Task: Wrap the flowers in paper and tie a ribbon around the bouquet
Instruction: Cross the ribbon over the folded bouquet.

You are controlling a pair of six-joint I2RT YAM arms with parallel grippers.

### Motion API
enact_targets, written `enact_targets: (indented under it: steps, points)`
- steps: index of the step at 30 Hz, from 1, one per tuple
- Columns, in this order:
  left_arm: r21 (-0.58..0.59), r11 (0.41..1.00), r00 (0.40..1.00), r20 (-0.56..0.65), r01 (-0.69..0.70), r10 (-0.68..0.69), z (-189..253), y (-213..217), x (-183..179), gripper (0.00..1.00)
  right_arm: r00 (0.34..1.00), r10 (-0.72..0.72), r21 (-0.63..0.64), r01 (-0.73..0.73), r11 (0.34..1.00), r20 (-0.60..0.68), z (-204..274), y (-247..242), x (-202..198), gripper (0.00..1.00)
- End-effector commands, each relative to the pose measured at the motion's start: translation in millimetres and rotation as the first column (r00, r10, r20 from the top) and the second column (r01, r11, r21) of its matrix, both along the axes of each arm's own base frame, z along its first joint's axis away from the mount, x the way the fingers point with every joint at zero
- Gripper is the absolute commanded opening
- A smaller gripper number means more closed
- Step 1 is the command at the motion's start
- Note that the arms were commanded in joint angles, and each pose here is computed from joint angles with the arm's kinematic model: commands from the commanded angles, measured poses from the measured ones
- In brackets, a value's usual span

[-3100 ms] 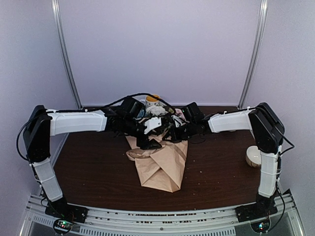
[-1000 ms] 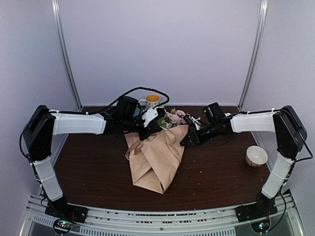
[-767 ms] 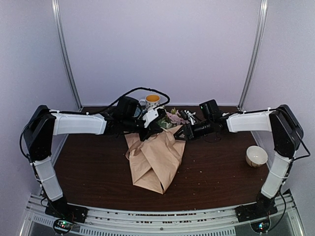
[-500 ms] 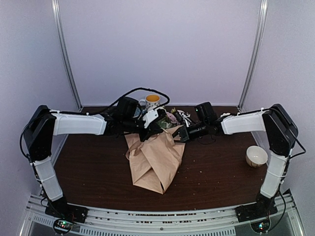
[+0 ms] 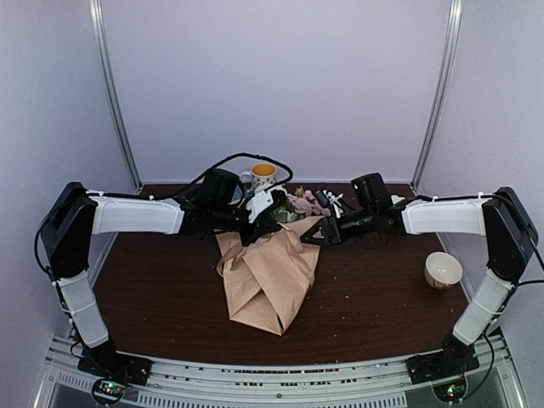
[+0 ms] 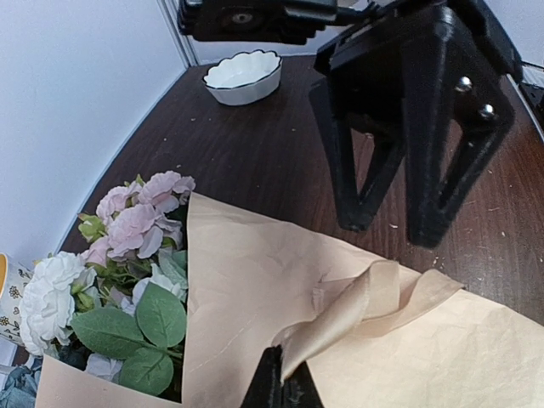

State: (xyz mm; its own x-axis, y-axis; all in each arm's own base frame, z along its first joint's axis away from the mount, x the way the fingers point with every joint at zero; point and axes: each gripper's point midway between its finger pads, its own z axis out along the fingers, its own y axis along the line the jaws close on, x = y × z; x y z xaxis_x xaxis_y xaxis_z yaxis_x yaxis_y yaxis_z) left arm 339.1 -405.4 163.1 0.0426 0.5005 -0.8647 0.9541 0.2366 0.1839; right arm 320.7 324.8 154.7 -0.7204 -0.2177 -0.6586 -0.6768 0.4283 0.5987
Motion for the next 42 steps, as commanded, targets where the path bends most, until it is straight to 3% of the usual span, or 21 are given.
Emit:
enact_targets:
  steps: [1, 4, 8, 10, 18, 22, 26, 32, 39, 42]
  points:
    - [-0.028, 1.0, 0.999, 0.043, 0.006, -0.005, 16, 1, 2, 0.0, 0.999, 0.015, 0.002, -0.015, 1.0, 0.039, -4, 11, -2, 0.46]
    - [-0.026, 1.0, 0.999, 0.042, 0.006, -0.005, 16, 3, 1, 0.0, 1.0, 0.003, -0.007, -0.002, 1.0, 0.026, -7, 16, 9, 0.4]
    - [-0.025, 1.0, 0.999, 0.043, 0.011, -0.009, 17, 3, -1, 0.0, 1.0, -0.004, -0.001, 0.004, 1.0, 0.028, -6, 18, 13, 0.08]
    - [-0.027, 1.0, 0.999, 0.044, 0.012, -0.011, 18, 4, -2, 0.0, 0.999, -0.011, 0.008, 0.011, 1.0, 0.03, -5, 18, 14, 0.0]
    - [-0.088, 0.993, 0.997, 0.03, 0.073, -0.071, 31, 2, -17, 0.0, 0.999, 0.023, 0.079, -0.02, 0.997, -0.036, -14, 48, 15, 0.0]
    - [-0.12, 0.989, 0.996, 0.033, 0.088, -0.084, 44, 2, -23, 0.0, 0.985, 0.167, 0.031, -0.166, 0.986, -0.051, -25, 83, -12, 0.0]
    - [-0.144, 0.986, 0.996, 0.045, 0.084, -0.078, 52, 5, -25, 0.0, 0.952, 0.299, 0.153, -0.286, 0.946, -0.067, -9, 94, -41, 0.0]
    - [-0.115, 0.993, 1.0, 0.021, 0.017, -0.015, 36, 7, -11, 0.0, 0.919, 0.373, 0.182, -0.348, 0.92, -0.127, -19, 86, -67, 0.01]
    - [-0.021, 0.995, 0.995, -0.029, -0.095, 0.094, -7, 6, 16, 0.0, 0.917, 0.372, 0.16, -0.349, 0.923, -0.142, -21, 67, -87, 0.14]
    - [-0.019, 0.993, 0.992, -0.05, -0.113, 0.112, -18, 2, 22, 0.0, 0.93, 0.331, 0.121, -0.315, 0.941, -0.16, -27, 58, -81, 0.15]
